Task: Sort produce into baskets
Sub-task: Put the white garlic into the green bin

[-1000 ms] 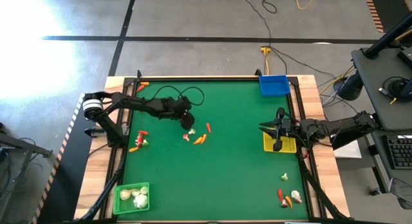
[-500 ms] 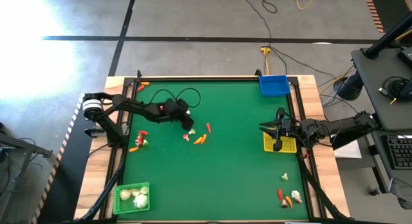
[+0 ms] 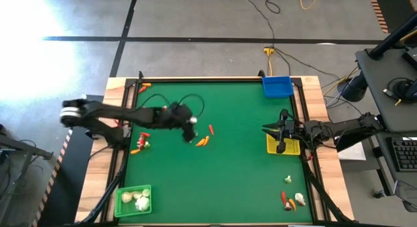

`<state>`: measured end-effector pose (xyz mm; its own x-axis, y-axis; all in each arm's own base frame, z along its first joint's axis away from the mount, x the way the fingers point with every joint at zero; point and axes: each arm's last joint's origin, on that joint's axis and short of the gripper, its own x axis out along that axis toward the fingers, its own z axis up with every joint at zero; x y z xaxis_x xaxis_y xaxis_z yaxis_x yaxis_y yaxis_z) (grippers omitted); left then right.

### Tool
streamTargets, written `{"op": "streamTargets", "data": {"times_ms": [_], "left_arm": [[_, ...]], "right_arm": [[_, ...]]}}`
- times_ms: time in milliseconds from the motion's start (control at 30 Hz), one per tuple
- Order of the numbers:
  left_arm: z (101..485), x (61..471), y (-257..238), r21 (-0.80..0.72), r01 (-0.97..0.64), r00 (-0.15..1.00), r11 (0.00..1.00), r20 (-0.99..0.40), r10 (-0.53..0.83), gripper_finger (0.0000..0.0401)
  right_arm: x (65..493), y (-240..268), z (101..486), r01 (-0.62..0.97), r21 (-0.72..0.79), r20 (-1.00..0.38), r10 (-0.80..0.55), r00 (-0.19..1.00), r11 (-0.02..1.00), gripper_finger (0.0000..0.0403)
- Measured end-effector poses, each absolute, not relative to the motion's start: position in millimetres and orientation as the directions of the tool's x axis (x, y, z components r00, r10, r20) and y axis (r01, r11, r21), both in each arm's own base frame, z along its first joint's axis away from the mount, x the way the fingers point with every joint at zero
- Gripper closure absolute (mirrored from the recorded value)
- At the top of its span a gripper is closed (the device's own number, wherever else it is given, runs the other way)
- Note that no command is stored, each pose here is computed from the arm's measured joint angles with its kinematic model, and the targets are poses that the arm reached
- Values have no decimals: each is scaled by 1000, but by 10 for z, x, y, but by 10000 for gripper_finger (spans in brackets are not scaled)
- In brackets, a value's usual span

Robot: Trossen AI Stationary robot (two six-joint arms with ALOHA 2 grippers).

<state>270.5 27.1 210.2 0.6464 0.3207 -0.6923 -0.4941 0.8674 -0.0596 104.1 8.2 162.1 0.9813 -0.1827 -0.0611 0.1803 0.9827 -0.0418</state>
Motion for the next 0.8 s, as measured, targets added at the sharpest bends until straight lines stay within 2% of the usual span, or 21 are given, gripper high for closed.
{"op": "streamTargets", "data": {"times_ms": [100,167,367,467,567,633,800], "left_arm": [[2362,2460,-240,-104,-391,650,915,-735,194,284],[2499,2244,-614,-193,-348,648,918,-757,87,284],[2716,1514,-1643,-540,-269,680,798,-693,-239,285],[2633,1180,-1984,-615,-324,703,719,-665,-252,285],[2440,949,-2216,-631,-425,668,649,-703,-246,285],[2294,848,-2317,-601,-502,610,622,-756,-239,285],[2014,777,-2417,-430,-640,393,636,-895,-210,285]], "right_arm": [[1041,82,1620,180,-42,-61,-183,981,983,335],[1041,82,1621,180,-42,-61,-182,981,983,335],[1041,82,1620,180,-42,-61,-182,981,983,335],[1041,82,1621,180,-42,-61,-183,981,983,335],[1041,82,1621,180,-42,-61,-182,981,983,335],[1041,82,1620,180,-42,-61,-183,981,983,335],[1041,82,1621,180,-42,-61,-182,981,983,335]]}}
